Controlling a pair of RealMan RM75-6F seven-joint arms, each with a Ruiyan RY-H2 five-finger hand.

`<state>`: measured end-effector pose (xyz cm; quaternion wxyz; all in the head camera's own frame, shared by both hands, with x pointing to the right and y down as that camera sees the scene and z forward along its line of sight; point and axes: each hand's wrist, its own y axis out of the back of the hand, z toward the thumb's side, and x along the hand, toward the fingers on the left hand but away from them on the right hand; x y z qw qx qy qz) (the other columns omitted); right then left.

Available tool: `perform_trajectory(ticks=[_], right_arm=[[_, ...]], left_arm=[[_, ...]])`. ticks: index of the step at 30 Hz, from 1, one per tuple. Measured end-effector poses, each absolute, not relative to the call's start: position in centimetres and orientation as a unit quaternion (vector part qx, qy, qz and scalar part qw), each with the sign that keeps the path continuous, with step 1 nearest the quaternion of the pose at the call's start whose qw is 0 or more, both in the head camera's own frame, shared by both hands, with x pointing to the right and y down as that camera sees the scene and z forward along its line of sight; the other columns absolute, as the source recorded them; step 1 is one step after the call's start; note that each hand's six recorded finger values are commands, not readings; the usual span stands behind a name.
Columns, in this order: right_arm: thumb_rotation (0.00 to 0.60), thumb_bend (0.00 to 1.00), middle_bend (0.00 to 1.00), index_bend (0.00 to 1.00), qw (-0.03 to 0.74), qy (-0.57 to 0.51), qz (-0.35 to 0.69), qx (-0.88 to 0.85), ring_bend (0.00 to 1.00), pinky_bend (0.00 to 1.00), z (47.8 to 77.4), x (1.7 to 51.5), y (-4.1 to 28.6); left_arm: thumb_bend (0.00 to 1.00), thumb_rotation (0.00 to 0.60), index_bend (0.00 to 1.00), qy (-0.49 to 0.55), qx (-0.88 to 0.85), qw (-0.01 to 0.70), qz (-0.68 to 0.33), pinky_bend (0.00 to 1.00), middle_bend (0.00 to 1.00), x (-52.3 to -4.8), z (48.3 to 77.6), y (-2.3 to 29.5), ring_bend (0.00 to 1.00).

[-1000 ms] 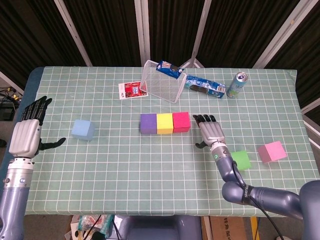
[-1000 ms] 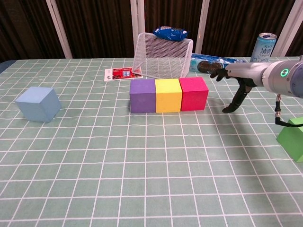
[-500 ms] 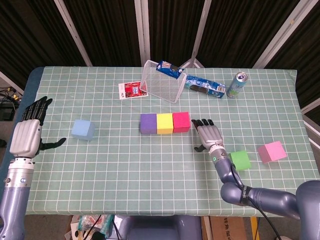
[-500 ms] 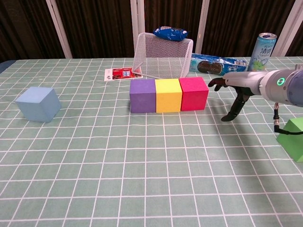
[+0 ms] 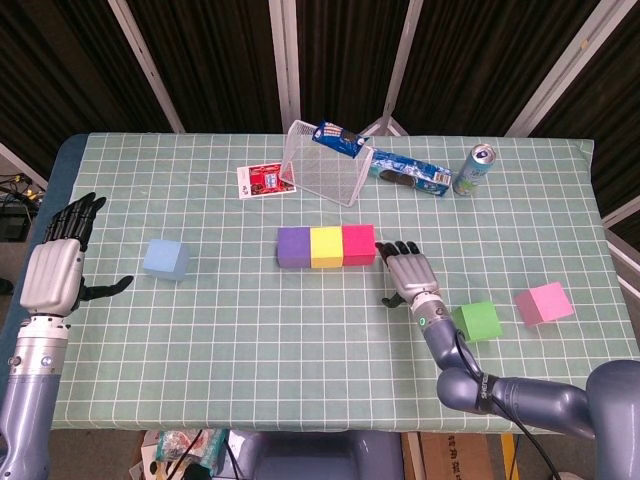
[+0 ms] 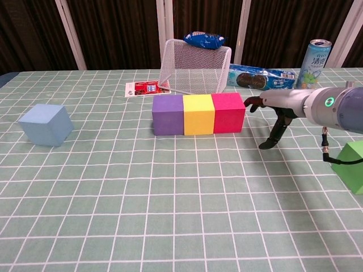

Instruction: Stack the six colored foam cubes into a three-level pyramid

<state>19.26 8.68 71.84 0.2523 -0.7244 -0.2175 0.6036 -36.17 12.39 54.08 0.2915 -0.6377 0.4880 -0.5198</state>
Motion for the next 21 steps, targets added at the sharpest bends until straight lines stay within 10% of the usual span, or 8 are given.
perform_trajectory(ticks=[21], right_arm=[[0.600, 0.25, 0.08, 0.00, 0.275, -0.232, 0.607, -0.709, 0.00, 0.00, 71.1, 19.8, 7.9]], left_arm=[[0.08, 0.600, 0.00, 0.486, -0.636, 0.291, -0.524, 0.04, 0.00, -36.3, 54.2, 12.4, 0.00]])
